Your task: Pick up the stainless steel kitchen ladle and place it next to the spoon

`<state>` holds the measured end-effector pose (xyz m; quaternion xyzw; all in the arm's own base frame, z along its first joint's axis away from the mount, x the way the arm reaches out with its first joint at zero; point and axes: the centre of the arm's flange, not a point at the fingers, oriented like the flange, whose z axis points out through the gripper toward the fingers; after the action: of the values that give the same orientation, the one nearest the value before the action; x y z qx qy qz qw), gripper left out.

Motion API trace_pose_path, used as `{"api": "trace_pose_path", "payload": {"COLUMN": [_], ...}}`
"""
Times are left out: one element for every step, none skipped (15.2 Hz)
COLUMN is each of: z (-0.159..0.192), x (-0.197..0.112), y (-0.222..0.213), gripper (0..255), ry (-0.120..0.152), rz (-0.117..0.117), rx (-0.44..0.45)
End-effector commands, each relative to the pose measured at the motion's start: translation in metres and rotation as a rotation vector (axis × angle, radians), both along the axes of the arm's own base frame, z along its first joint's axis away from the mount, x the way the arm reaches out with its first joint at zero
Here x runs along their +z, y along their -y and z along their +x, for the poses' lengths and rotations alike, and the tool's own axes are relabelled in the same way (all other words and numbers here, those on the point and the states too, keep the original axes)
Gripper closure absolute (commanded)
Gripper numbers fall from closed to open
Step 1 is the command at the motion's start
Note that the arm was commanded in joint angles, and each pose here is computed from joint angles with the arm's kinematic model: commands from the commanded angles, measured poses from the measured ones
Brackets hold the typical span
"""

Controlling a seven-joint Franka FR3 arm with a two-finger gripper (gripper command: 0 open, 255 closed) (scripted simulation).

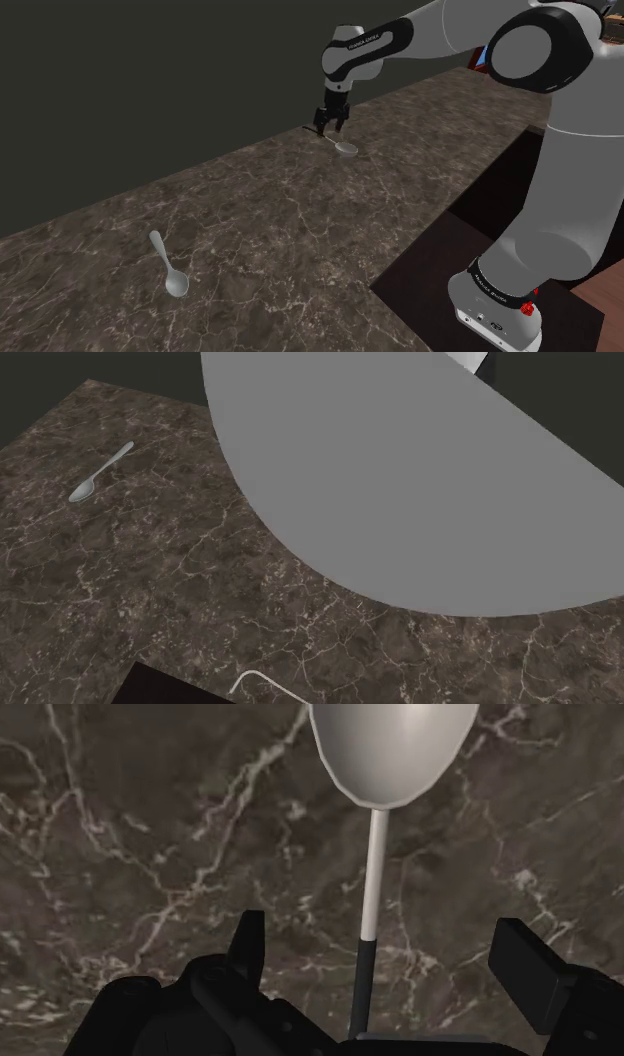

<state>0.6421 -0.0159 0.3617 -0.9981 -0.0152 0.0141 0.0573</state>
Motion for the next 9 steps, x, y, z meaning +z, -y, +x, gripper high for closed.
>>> {"api": "trace_pose_path", "payload": {"z": [0.001,0.000,0.000,0.000,0.000,0.000,0.000,0.000,0.000], "x": [-0.011,-0.016,-0.021,-0.024,-0.024,-0.024,-0.024,-0.024,-0.024], "y": [-0.001,-0.002,-0.003,-0.003,-0.003,-0.003,-0.003,-0.003,-0.003], "gripper": [0,0,0,0,0,0,0,0,0], "ry": [0.001,0.001,0.001,0.001,0.001,0.001,0.001,0.001,0.001], "rz": [0.000,0.000,0.000,0.000,0.000,0.000,0.000,0.000,0.000], "rx": [0.000,0.000,0.000,0.000,0.000,0.000,0.000,0.000,0.000]}}
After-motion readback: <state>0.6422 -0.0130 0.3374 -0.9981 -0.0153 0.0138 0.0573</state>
